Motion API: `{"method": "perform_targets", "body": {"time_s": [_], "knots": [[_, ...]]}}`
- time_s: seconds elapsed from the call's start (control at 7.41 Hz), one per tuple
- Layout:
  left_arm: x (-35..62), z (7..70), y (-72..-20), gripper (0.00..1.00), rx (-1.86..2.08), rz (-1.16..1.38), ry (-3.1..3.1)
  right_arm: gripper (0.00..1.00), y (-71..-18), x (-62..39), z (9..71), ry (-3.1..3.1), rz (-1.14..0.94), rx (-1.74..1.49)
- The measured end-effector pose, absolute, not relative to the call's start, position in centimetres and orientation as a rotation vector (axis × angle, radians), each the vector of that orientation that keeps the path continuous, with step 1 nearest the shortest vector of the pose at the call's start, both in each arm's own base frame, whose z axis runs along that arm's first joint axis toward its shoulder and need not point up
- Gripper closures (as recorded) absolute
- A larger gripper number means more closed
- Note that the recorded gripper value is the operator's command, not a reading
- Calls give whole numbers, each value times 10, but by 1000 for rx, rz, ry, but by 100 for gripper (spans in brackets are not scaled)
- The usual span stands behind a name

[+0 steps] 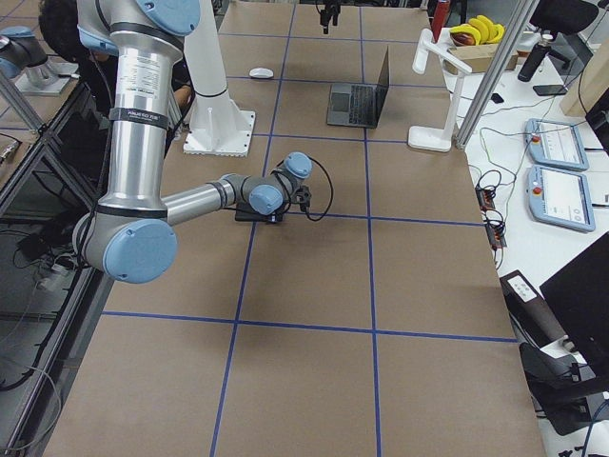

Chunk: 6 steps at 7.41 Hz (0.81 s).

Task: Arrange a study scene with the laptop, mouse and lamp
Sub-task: 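Grasp the edge of the black mouse pad with the right gripper, then carry the mouse pad beside the laptop while the left gripper reaches the mouse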

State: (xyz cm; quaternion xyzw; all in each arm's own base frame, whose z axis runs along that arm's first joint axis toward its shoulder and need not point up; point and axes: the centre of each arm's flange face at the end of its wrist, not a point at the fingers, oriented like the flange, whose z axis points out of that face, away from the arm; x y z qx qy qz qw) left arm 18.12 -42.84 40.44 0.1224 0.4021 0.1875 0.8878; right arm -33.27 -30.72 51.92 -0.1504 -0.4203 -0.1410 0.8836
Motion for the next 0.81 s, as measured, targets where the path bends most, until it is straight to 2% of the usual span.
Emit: {"method": "perform_targets", "body": {"time_s": [0.13,0.27,0.54,0.81], "knots": [[181,405,-428,1,255,390,835,71,-307,-333,519,-874,-294,-314],[181,406,-428,1,254,395,834,77,-307,-333,519,-874,-295,-315],[180,410,-426,1,257,416,830,85,-306,-334,519,-874,-295,-316],[180,411,-426,1,263,425,830,86,-308,-332,517,-875,-289,-309]]}}
